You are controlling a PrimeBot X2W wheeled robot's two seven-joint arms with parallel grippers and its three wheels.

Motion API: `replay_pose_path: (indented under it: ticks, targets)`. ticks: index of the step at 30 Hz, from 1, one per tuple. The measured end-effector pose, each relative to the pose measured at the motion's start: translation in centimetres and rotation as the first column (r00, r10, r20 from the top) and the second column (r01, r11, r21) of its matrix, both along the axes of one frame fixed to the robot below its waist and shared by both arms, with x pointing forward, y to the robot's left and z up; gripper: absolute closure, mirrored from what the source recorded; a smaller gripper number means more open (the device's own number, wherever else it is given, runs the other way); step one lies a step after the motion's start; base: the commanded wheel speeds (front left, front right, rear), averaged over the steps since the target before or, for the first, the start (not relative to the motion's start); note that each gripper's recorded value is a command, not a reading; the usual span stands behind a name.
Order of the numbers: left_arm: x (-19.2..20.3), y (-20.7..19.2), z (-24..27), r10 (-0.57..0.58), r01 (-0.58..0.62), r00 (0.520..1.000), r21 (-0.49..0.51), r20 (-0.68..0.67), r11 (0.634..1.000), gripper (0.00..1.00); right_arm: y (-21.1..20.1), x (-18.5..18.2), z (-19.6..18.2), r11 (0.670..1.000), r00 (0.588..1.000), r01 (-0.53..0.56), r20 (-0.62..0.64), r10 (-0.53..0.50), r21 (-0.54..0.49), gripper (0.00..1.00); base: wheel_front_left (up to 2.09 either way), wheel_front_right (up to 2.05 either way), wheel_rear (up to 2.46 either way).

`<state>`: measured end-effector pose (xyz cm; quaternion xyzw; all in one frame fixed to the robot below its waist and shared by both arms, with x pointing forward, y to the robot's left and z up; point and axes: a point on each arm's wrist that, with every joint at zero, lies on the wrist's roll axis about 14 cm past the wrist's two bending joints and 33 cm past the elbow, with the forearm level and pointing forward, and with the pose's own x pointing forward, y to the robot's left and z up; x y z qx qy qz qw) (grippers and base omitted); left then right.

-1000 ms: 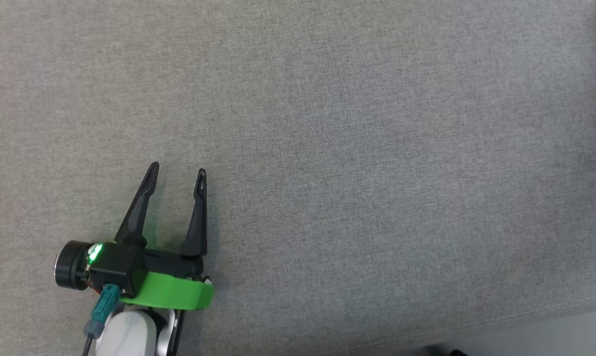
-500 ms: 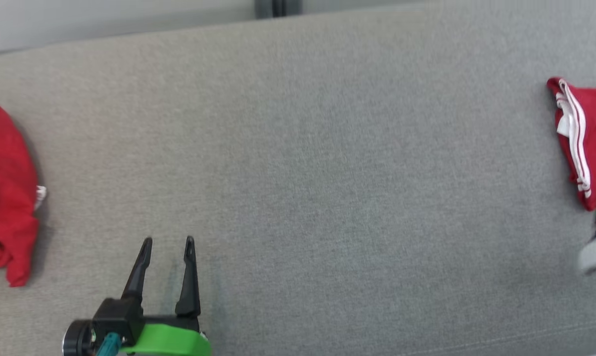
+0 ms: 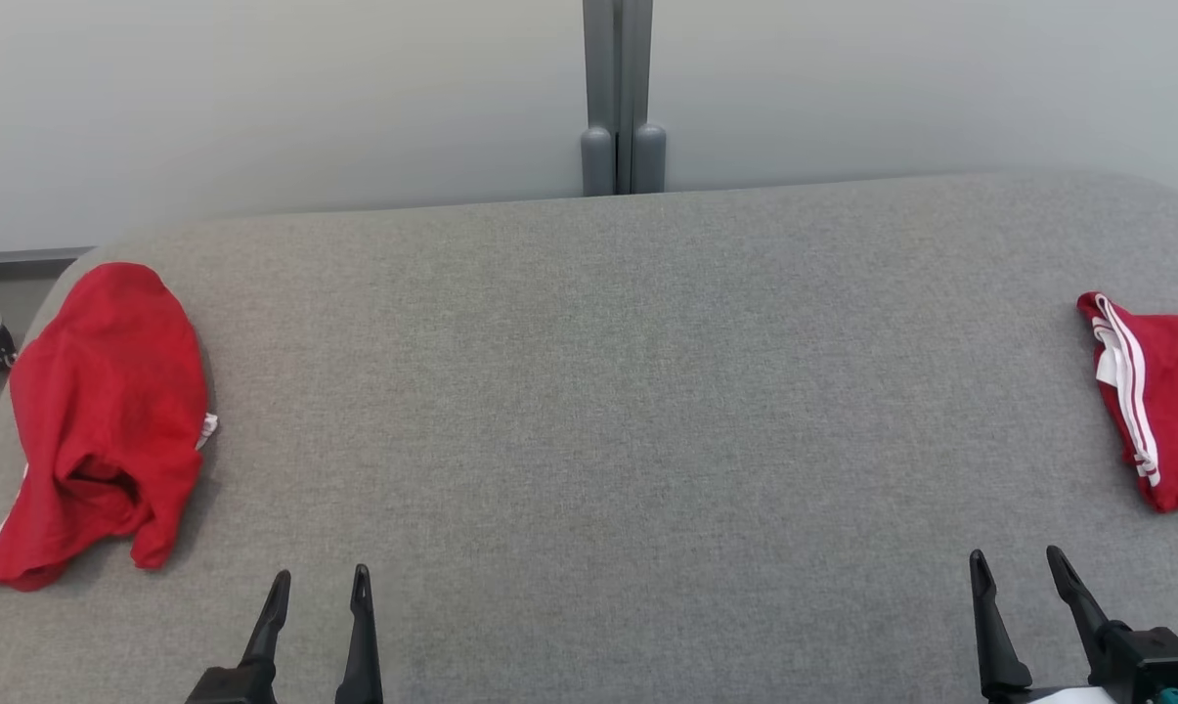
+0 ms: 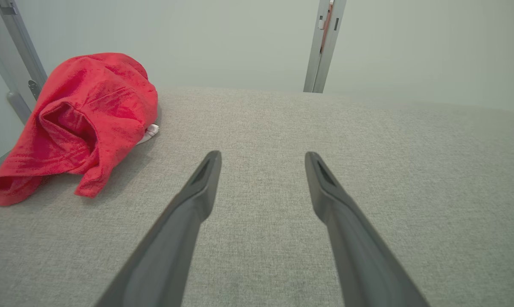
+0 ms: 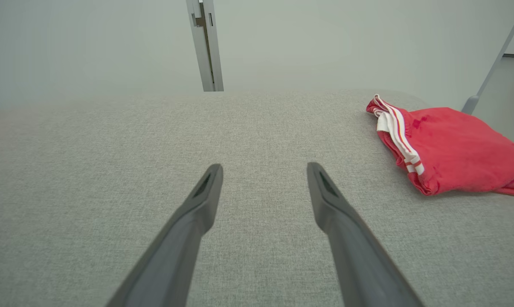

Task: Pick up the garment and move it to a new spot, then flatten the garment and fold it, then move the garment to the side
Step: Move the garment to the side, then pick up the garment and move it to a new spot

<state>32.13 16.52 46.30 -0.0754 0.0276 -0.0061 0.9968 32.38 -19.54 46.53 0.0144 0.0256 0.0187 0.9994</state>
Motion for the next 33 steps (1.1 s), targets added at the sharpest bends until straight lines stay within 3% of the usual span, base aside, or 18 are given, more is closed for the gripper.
replay_pose_path:
  ticks: [24,33]
  targets:
    - [-1.3,0.7,0.9,0.029,-0.028,0.999,-0.023,0.033,0.999,0.0,1.1,0.4,1.5,0.999,0.998,-0.024,0.053,0.022,0.037,0.0,0.0,0.0,0.0]
    - [-3.8,4.2,0.8,0.167,-0.166,0.985,-0.034,0.032,0.986,0.0,6.7,1.8,0.8,0.978,0.981,-0.195,0.027,0.193,0.073,0.0,0.0,0.0,0.0]
